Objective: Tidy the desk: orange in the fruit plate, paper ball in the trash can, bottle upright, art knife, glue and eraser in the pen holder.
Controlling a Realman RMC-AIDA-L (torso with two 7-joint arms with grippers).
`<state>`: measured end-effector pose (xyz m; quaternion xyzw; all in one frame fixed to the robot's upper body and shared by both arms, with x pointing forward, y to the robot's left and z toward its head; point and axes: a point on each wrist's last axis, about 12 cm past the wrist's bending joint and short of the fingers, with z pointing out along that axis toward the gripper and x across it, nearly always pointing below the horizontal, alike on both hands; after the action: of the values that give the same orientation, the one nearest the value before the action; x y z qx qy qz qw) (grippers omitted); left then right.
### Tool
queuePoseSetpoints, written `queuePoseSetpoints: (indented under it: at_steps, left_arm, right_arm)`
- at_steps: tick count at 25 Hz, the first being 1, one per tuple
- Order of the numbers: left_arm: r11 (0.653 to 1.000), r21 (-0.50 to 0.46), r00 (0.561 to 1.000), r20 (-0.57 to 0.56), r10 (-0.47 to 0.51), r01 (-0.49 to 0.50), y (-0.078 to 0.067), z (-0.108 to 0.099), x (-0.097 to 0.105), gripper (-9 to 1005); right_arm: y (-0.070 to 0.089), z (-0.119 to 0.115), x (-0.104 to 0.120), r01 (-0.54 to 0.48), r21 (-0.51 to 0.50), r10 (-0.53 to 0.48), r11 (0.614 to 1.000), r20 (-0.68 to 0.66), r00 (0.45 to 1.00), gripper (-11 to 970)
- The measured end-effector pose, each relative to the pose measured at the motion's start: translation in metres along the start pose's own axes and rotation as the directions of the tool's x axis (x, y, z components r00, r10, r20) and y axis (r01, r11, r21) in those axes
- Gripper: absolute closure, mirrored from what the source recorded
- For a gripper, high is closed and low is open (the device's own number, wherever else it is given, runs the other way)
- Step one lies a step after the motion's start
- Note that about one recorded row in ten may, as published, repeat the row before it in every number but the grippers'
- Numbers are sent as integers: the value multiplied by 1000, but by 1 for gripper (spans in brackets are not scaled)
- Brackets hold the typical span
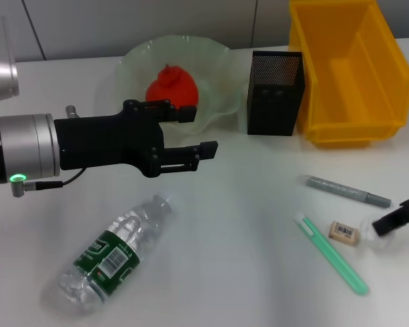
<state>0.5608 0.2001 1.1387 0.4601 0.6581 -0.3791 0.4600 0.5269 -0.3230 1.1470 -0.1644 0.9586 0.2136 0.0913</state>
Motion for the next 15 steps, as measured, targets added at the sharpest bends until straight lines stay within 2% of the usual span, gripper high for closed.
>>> queuePoseSetpoints:
  at_steps: [6, 8, 15]
  left_arm:
    - [1000, 0, 1000, 2, -4, 4, 1, 1, -1, 278]
    - [1000, 1, 1000, 3, -2, 2, 1, 1, -2, 278]
    - [1000, 2, 1000, 5, -5, 5, 1, 2, -2, 277]
  right_arm:
    - [3, -25, -3, 21, 49, -25, 999, 82, 996, 684]
    - [0, -41, -9, 18, 85, -30, 996, 138, 990, 685]
    - [-8, -68, -27, 9, 148, -45, 989, 243, 969, 689]
